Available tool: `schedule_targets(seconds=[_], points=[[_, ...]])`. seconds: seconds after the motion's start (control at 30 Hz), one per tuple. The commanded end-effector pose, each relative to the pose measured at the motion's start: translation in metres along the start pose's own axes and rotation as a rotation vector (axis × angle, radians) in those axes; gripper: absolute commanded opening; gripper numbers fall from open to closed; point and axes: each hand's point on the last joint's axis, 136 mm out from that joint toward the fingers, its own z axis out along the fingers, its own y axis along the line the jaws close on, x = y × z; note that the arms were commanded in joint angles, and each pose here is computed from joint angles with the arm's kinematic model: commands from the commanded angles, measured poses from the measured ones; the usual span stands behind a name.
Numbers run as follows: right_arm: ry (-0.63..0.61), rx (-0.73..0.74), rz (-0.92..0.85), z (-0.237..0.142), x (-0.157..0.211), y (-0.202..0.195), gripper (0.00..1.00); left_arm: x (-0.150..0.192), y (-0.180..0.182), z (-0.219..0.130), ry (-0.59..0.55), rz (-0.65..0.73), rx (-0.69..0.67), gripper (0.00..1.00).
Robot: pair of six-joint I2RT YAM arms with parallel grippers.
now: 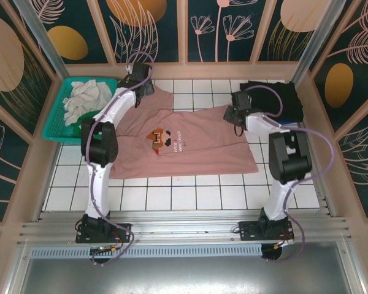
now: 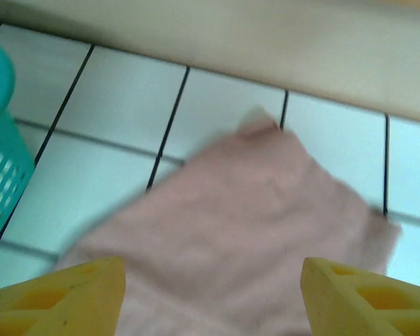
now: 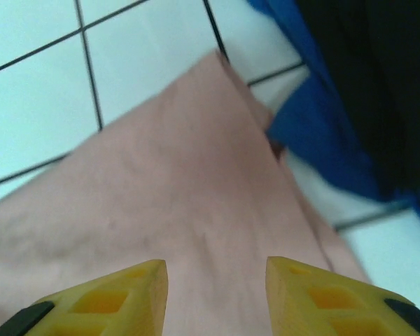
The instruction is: Fold and stack the t-shirts
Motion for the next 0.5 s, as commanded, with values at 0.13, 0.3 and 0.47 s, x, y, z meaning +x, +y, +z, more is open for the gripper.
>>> schedule_targets(seconds=[0.13,0.3,0.47], points=[[-0.003,0.067,-0.091,0.065,-0.042,-0.005,0.42,0.017,0.005,0.081,0.054,0.037,0.024,0.70],[0.005,0.134,-0.129,0.101,-0.055,-0.007,0.43,0.019,0.001,0.099,-0.005,0.026,0.069,0.79],[0.013,0.178,-0.118,0.118,-0.055,-0.018,0.45,0.022,-0.004,0.114,-0.019,0.030,0.091,0.85]])
